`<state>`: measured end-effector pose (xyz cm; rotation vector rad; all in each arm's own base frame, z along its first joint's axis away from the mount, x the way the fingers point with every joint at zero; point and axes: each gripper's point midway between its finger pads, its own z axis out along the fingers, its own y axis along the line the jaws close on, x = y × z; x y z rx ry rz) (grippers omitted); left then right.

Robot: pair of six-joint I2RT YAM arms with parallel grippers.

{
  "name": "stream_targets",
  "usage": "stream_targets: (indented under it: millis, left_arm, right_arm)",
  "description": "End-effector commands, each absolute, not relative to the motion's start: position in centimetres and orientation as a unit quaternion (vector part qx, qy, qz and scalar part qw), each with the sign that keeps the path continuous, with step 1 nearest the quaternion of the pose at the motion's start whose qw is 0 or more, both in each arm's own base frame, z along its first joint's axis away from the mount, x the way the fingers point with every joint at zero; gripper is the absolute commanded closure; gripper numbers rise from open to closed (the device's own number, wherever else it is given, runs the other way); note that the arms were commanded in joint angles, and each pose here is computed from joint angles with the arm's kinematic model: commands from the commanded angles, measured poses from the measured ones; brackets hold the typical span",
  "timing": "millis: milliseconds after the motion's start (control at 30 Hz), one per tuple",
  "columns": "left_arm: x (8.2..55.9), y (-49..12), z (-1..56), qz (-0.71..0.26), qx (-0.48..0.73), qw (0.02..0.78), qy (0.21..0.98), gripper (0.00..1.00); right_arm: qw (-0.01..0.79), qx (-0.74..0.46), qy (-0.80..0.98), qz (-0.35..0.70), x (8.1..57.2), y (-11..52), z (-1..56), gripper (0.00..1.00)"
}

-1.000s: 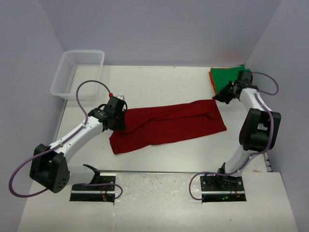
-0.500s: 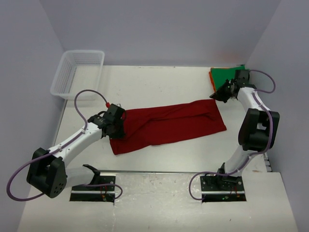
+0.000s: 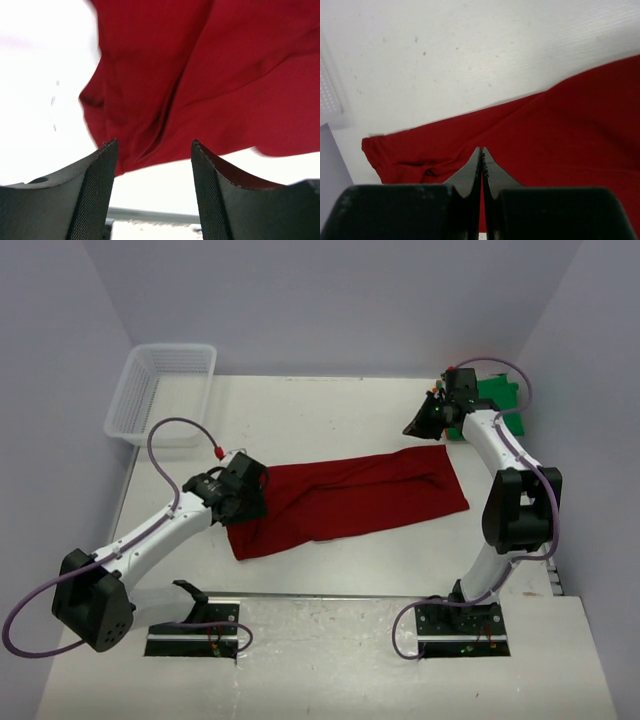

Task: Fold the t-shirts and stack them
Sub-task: Fold the other side of the tshirt into a rectangle

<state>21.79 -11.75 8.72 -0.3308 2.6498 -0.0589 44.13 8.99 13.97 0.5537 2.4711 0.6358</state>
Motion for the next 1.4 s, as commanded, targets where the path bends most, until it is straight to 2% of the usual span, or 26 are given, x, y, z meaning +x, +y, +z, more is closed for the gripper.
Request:
stream_targets:
  millis: [0, 200, 367, 500, 700, 1100, 1233, 1333, 1367]
  left_arm:
    - [26.1, -12.8, 12.9, -0.03, -0.133, 0.307, 0.942, 0.39]
    - [31.9, -18.6, 13.1, -0.096, -0.039, 0.318, 0.942, 0.41]
    - [35.4, -19.3, 10.9, -0.127, -0.026, 0.284, 0.95, 0.44]
    - [37.1, -17.7, 10.0, -0.114, -0.038, 0.279, 0.953, 0.45]
    - [37.6, -17.0, 8.0, -0.109, -0.034, 0.253, 0.961, 0.45]
    - [35.0, -18.0, 5.3, -0.145, -0.023, 0.204, 0.968, 0.48]
    - [34.5, -17.9, 5.6, -0.148, -0.023, 0.206, 0.967, 0.53]
    - [34.4, -17.9, 6.0, -0.15, -0.023, 0.211, 0.966, 0.63]
    - [34.5, -17.9, 6.1, -0.151, -0.022, 0.214, 0.965, 0.72]
  right_arm:
    - [0.279, 0.17, 0.918, 0.225, 44.7, 10.2, 15.3, 0.99]
    - [0.273, 0.148, 0.924, 0.225, 44.5, 11.8, 15.0, 1.0]
    - [0.28, 0.14, 0.925, 0.217, 43.8, 11.5, 15.3, 1.0]
    - [0.288, 0.136, 0.922, 0.218, 43.6, 11.5, 15.8, 1.0]
    - [0.285, 0.136, 0.923, 0.219, 43.8, 11.6, 15.4, 1.0]
    - [0.28, 0.137, 0.925, 0.219, 44.0, 11.6, 14.7, 1.0]
    - [0.27, 0.137, 0.925, 0.229, 43.9, 12.1, 14.1, 1.0]
    - [0.27, 0.137, 0.925, 0.228, 43.8, 12.0, 13.9, 1.0]
    - [0.27, 0.137, 0.925, 0.229, 43.8, 12.1, 14.0, 1.0]
